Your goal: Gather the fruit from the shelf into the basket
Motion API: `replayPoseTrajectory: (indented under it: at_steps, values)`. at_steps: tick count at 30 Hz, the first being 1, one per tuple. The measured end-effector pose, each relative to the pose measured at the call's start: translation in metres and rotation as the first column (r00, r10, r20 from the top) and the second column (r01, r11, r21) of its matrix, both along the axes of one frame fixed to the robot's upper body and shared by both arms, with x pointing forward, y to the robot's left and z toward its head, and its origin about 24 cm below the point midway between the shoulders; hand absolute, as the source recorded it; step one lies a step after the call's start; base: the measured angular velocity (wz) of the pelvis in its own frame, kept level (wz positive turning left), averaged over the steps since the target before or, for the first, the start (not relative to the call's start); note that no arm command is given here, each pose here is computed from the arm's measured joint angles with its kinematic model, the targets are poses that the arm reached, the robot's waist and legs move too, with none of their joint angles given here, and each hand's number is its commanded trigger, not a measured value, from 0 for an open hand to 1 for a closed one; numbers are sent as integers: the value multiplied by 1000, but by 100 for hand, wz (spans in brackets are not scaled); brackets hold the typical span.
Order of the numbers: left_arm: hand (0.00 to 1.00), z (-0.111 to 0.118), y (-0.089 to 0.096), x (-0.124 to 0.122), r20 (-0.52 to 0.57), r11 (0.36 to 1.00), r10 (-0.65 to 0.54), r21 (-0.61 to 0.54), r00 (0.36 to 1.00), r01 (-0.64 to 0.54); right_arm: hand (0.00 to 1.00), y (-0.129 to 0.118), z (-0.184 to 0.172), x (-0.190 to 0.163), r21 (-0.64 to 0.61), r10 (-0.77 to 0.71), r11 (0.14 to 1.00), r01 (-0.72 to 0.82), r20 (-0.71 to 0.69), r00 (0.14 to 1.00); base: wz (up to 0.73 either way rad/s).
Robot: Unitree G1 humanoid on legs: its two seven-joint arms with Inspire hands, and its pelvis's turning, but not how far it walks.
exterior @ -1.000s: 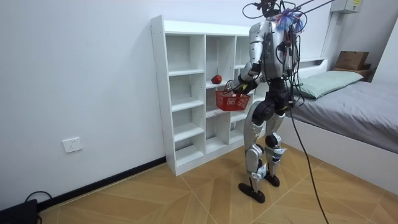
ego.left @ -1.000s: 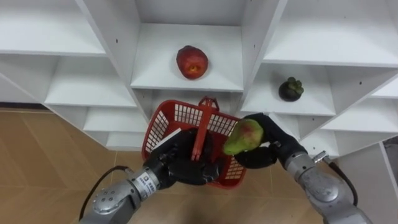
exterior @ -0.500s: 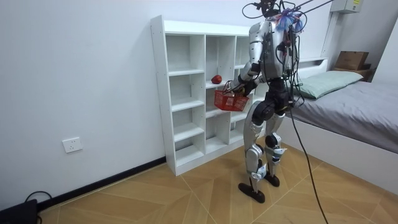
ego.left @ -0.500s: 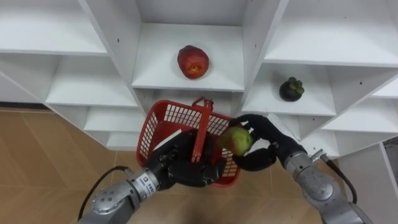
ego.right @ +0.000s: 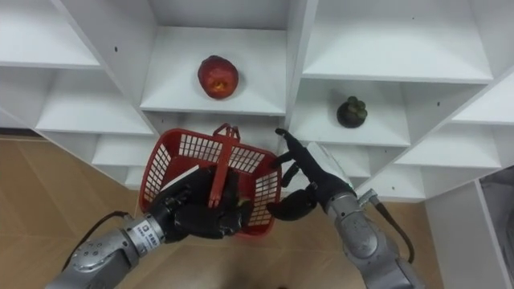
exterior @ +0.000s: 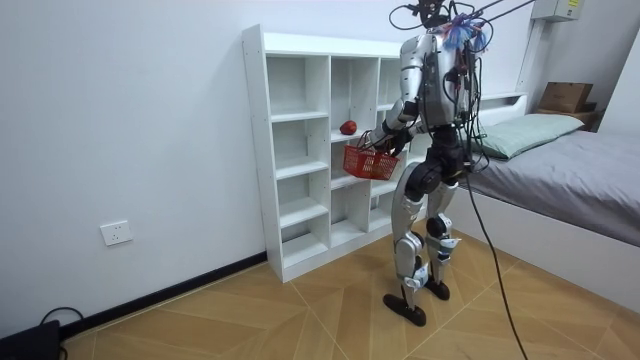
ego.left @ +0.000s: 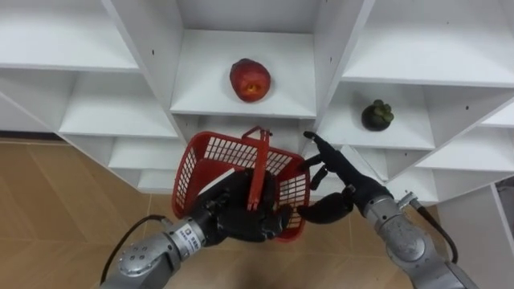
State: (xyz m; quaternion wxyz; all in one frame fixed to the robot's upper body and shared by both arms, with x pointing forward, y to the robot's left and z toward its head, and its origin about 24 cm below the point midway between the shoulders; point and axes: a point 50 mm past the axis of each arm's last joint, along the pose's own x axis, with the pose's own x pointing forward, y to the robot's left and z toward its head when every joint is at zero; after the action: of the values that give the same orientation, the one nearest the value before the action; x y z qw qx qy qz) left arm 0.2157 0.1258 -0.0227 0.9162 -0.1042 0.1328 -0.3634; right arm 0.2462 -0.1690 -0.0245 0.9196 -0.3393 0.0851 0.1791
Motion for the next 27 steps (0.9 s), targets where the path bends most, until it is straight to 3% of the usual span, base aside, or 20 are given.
replayPoseTrajectory:
  at_steps: [27]
  values:
    - [100,1,-1,0,2,1000,6,-12,1000,-6,0,10,11,-3,25,51,998,-52,41,998,0]
